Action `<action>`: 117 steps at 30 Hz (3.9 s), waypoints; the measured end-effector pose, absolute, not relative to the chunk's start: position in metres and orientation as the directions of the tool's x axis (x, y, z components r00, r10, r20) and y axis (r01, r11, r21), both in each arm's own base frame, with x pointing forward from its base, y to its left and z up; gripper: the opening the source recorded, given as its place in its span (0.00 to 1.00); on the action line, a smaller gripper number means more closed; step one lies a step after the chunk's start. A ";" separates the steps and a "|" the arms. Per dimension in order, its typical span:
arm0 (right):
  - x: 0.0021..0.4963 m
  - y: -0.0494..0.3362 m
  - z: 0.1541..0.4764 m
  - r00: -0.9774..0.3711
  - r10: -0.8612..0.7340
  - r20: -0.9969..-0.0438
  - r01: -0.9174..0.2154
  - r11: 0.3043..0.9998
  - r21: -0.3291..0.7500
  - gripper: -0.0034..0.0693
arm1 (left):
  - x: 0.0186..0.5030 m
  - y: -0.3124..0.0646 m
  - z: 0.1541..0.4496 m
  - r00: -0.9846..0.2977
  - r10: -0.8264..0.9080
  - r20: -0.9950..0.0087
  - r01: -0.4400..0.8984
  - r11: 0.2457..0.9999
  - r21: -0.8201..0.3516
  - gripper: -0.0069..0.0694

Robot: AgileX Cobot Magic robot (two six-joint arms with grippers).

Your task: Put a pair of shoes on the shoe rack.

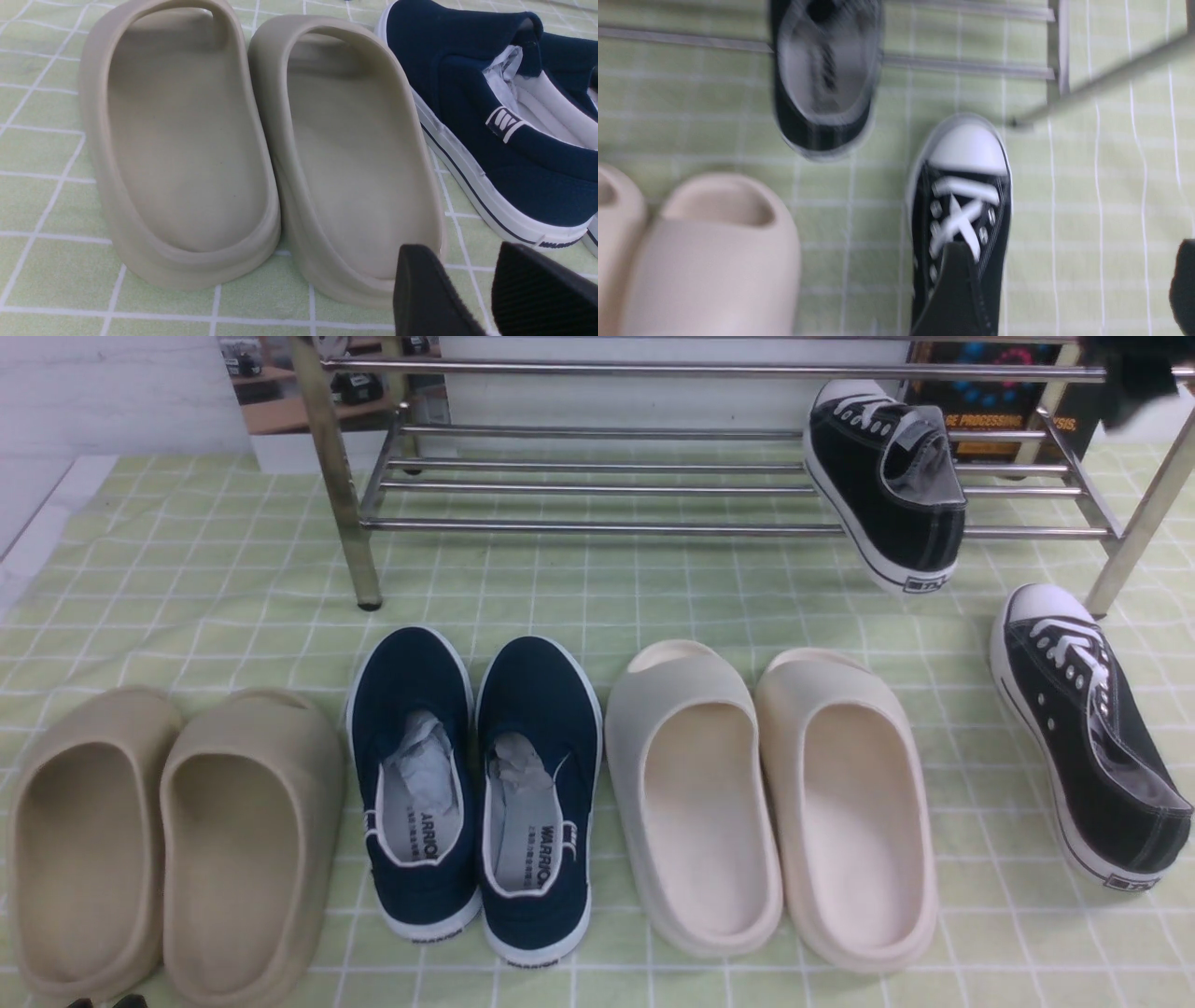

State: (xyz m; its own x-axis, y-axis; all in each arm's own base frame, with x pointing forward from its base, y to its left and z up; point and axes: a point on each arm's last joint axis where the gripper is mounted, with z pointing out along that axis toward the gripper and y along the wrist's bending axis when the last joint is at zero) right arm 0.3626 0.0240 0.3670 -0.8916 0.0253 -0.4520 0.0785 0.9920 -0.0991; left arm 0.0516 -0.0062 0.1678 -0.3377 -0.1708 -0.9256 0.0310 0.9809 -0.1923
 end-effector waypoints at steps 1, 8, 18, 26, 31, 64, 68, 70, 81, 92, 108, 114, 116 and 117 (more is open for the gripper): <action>0.359 0.019 0.340 -0.926 0.047 -0.376 0.093 0.990 -0.104 0.82 | 0.052 -0.006 0.168 -0.338 -0.171 -0.926 0.031 0.981 -0.192 0.40; 0.352 0.018 0.242 -0.945 0.154 -0.290 0.162 0.987 -0.005 0.81 | 0.052 -0.006 0.168 -0.337 -0.171 -0.926 0.031 0.981 -0.192 0.40; 0.373 0.010 0.189 -0.946 0.107 -0.305 0.128 0.990 -0.051 0.71 | 0.052 -0.006 0.168 -0.337 -0.171 -0.926 0.031 0.981 -0.192 0.40; 0.373 0.010 0.196 -0.959 0.073 -0.273 0.095 0.993 -0.067 0.22 | 0.052 -0.006 0.168 -0.337 -0.171 -0.926 0.031 0.981 -0.192 0.40; 0.373 0.010 0.250 -0.969 0.068 -0.237 0.086 0.994 -0.065 0.21 | 0.052 -0.006 0.168 -0.337 -0.171 -0.926 0.031 0.981 -0.192 0.40; 0.534 0.022 0.266 -0.835 0.034 -0.549 0.047 0.999 -0.010 0.31 | 0.052 -0.006 0.168 -0.337 -0.171 -0.926 0.031 0.981 -0.192 0.40; 0.528 0.022 0.276 -0.832 0.033 -0.554 0.045 0.999 -0.007 0.54 | 0.052 -0.006 0.168 -0.337 -0.171 -0.926 0.031 0.981 -0.192 0.40; 0.519 0.022 0.287 -0.833 0.034 -0.552 0.043 0.999 -0.003 0.68 | 0.052 -0.006 0.168 -0.337 -0.171 -0.926 0.031 0.981 -0.192 0.40; 0.425 0.022 0.419 -0.752 -0.016 -0.659 -0.035 0.999 0.015 0.64 | 0.052 -0.006 0.168 -0.337 -0.171 -0.926 0.031 0.981 -0.192 0.40; 0.256 0.014 0.533 -0.506 -0.032 -0.862 -0.063 0.998 0.000 0.04 | 0.052 -0.006 0.168 -0.337 -0.171 -0.926 0.031 0.981 -0.192 0.40; 0.121 0.021 0.302 -0.130 -0.005 -0.992 -0.170 0.985 0.017 0.05 | 0.052 -0.006 0.168 -0.338 -0.171 -0.926 0.031 0.981 -0.192 0.40; 0.080 0.017 0.252 0.038 0.037 -0.999 -0.211 0.977 0.028 0.05 | 0.052 -0.006 0.168 -0.338 -0.171 -0.926 0.031 0.981 -0.192 0.40; 0.072 0.015 0.238 0.084 0.050 -0.995 -0.212 0.977 0.031 0.05 | 0.052 -0.006 0.168 -0.338 -0.171 -0.926 0.031 0.981 -0.192 0.40; 0.071 0.015 0.235 0.094 0.054 -0.994 -0.212 0.977 0.033 0.05 | 0.052 -0.006 0.168 -0.338 -0.171 -0.926 0.031 0.981 -0.192 0.40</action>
